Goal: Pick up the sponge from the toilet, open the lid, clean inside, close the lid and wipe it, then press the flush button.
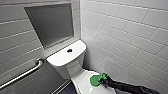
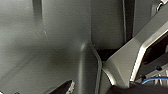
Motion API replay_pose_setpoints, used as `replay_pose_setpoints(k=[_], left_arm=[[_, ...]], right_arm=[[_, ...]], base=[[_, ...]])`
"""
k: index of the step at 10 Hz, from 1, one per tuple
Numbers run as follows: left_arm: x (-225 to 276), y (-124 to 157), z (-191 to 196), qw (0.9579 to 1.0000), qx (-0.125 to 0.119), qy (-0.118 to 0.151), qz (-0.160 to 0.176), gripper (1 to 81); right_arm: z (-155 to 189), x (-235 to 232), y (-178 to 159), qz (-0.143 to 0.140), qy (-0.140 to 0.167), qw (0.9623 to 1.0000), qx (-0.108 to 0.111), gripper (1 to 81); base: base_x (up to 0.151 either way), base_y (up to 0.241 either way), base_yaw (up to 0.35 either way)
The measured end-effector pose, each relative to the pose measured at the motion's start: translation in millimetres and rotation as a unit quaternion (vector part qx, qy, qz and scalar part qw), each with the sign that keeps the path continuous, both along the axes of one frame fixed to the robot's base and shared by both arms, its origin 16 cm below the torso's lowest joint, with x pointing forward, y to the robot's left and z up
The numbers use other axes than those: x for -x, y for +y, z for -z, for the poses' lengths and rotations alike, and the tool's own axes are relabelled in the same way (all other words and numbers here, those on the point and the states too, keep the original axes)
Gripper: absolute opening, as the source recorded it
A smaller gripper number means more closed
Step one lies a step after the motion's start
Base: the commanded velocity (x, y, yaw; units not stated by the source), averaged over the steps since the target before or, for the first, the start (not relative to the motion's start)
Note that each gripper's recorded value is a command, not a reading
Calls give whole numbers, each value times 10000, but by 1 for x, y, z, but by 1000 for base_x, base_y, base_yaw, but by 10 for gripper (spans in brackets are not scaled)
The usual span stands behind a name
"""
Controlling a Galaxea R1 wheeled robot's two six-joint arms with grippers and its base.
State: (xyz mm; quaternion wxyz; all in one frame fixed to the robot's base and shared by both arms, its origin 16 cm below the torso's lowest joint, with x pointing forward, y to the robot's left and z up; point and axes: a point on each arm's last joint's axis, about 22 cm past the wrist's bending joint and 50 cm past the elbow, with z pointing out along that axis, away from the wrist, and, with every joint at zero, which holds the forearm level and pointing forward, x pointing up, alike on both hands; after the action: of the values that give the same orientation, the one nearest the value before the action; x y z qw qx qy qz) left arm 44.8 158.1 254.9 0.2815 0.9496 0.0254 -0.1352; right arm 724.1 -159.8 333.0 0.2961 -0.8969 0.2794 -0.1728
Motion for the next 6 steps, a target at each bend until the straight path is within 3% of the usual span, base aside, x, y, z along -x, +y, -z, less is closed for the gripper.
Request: replay_pose_setpoints(k=[2, 6], left_arm=[[0, -1, -3, 10000, 41, 5, -14, 811], [-1, -1, -3, 10000, 52, 3, -21, 811]], right_arm=[[3, 7, -19, 55, 20, 10000, 19, 10], [5, 49, -56, 112, 47, 9998, -147, 10]], base=[[0, 0, 0], [0, 0, 0]])
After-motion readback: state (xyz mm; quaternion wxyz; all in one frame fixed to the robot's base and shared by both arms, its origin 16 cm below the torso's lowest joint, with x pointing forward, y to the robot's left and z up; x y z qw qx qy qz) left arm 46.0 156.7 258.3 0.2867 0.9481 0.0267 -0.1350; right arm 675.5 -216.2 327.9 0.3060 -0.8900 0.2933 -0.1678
